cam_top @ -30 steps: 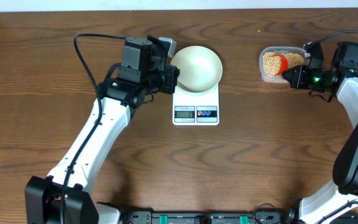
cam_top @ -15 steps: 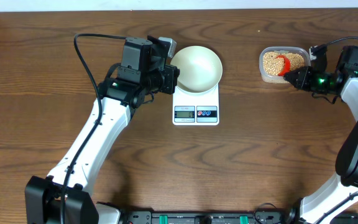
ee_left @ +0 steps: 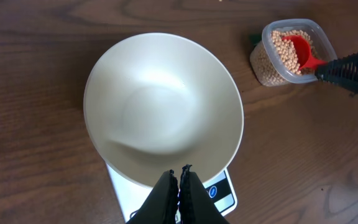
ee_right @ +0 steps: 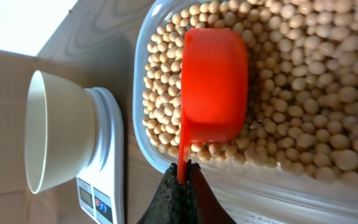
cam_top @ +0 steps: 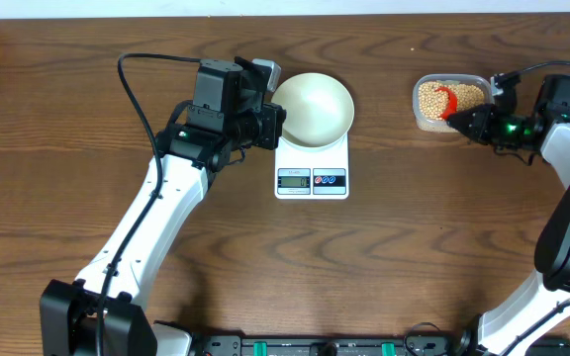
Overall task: Scoop item into bowl and weigh 50g on scale
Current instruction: 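Drag the red scoop through the soybeans to fill it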
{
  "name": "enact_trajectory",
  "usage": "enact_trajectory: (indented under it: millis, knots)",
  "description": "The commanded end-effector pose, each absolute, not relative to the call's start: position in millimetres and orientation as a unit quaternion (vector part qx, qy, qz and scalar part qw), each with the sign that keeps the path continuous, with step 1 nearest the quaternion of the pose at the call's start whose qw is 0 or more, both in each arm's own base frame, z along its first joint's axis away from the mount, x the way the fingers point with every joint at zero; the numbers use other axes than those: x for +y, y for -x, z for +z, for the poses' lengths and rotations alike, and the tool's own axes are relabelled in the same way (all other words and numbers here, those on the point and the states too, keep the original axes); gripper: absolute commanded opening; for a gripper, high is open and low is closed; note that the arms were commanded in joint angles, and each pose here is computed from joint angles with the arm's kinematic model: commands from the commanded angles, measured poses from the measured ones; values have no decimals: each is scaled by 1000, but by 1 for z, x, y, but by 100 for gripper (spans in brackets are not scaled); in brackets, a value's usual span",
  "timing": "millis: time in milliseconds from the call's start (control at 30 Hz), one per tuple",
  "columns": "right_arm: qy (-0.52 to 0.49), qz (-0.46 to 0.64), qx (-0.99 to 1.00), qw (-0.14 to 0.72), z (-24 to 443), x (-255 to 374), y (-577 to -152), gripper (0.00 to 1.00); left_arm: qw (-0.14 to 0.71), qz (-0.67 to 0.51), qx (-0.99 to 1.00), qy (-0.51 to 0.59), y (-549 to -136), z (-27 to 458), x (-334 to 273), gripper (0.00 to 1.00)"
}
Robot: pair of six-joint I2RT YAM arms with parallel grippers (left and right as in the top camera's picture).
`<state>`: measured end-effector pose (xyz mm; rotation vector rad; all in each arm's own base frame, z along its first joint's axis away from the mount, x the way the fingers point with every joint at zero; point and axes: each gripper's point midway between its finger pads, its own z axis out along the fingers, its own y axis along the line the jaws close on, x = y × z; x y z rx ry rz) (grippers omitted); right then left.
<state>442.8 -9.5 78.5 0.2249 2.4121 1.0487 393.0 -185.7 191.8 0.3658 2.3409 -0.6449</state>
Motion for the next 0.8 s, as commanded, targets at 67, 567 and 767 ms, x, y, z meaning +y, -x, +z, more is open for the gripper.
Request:
enact_trajectory:
  millis: [67,567,767]
  knots:
    - [-127,417,870,231,74,-21,-439,1,359,-249,888,-139,-399,214,-186,7]
    - [-143,463,850,205,52,-19,-435,1,359,-249,889,-139,-399,213,-186,7]
    - [-128,481,842,208,59,-10,-437,1,359,-249,888,-139,-399,213,-186,7]
